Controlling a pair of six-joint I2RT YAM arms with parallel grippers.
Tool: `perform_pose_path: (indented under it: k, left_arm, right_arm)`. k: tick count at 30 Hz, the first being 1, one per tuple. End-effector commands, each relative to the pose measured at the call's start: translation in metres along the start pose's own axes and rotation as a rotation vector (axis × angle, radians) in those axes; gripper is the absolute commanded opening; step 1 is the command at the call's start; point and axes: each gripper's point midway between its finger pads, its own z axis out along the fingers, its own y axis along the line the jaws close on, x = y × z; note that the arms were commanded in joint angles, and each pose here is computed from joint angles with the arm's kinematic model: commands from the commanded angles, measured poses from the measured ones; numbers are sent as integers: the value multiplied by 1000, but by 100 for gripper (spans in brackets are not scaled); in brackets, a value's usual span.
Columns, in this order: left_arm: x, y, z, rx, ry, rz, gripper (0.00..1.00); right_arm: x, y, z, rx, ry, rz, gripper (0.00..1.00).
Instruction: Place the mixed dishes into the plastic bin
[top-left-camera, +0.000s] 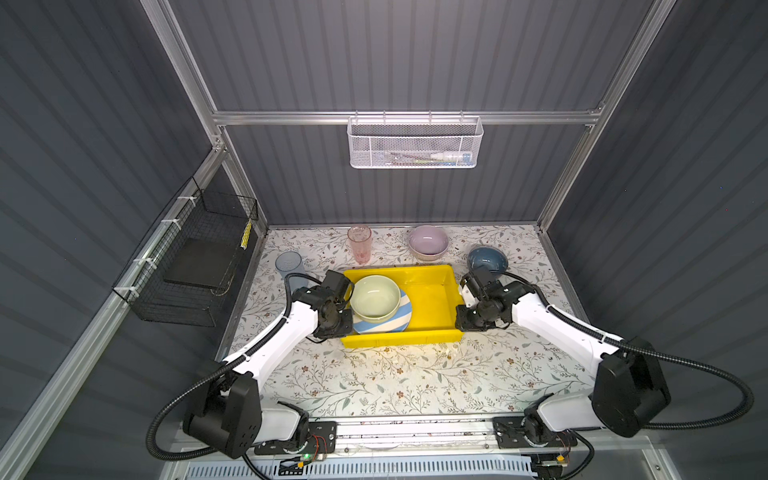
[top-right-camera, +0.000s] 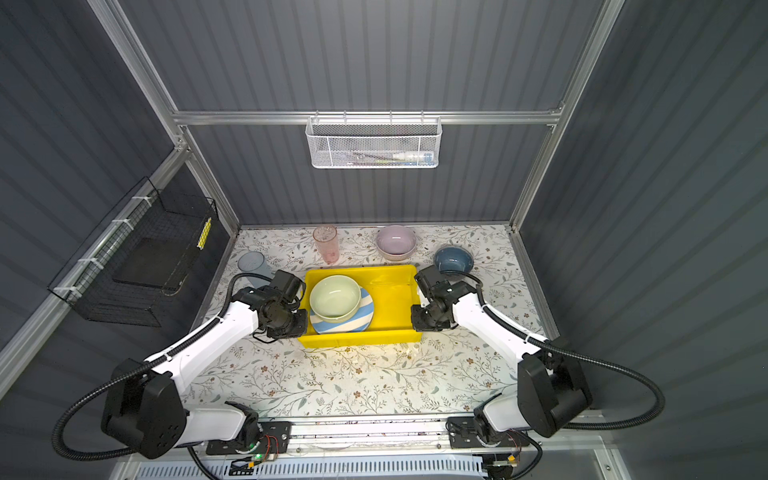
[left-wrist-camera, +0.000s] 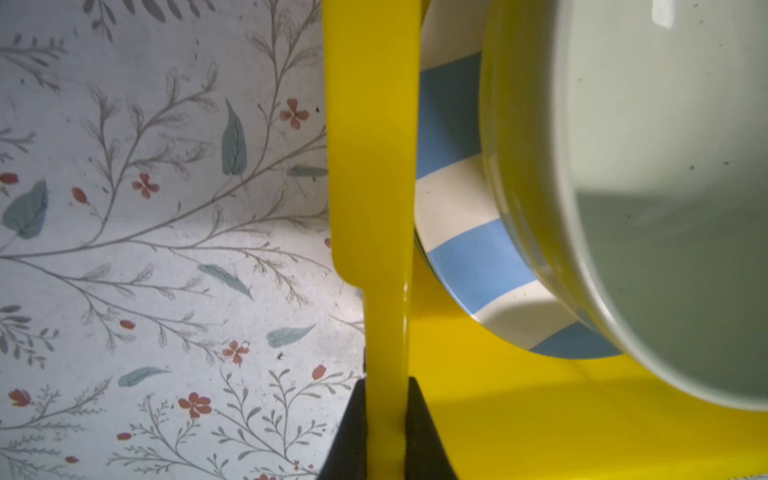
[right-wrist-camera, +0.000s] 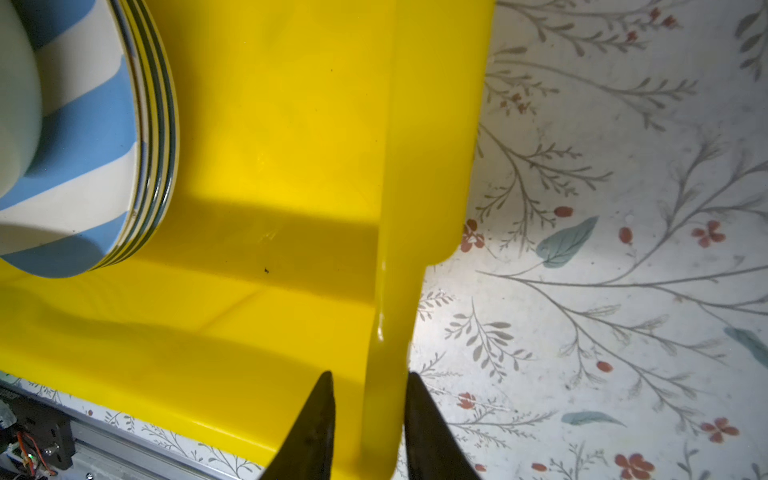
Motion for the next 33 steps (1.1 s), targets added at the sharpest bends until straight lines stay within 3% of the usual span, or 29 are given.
perform_pose_path:
  k: [1, 12, 19, 26, 33]
  left_arm:
    - [47, 1, -4, 27, 152, -71, 12]
    - [74, 15, -18, 3, 174, -105, 14]
    - [65, 17, -27, -7, 127, -97, 21]
    - [17, 27, -83, -92, -108, -59, 47]
    - [-26, 19, -108, -117, -220, -2, 56]
  right_arm:
    - [26, 13, -2, -56, 71, 8, 30]
    - [60, 28, -11, -95, 108, 42, 31]
    - [51, 24, -21, -74, 82, 49, 41]
    - [7, 22, -46, -45, -17, 53, 54]
    - [-67, 17, -68, -14, -157, 35, 75]
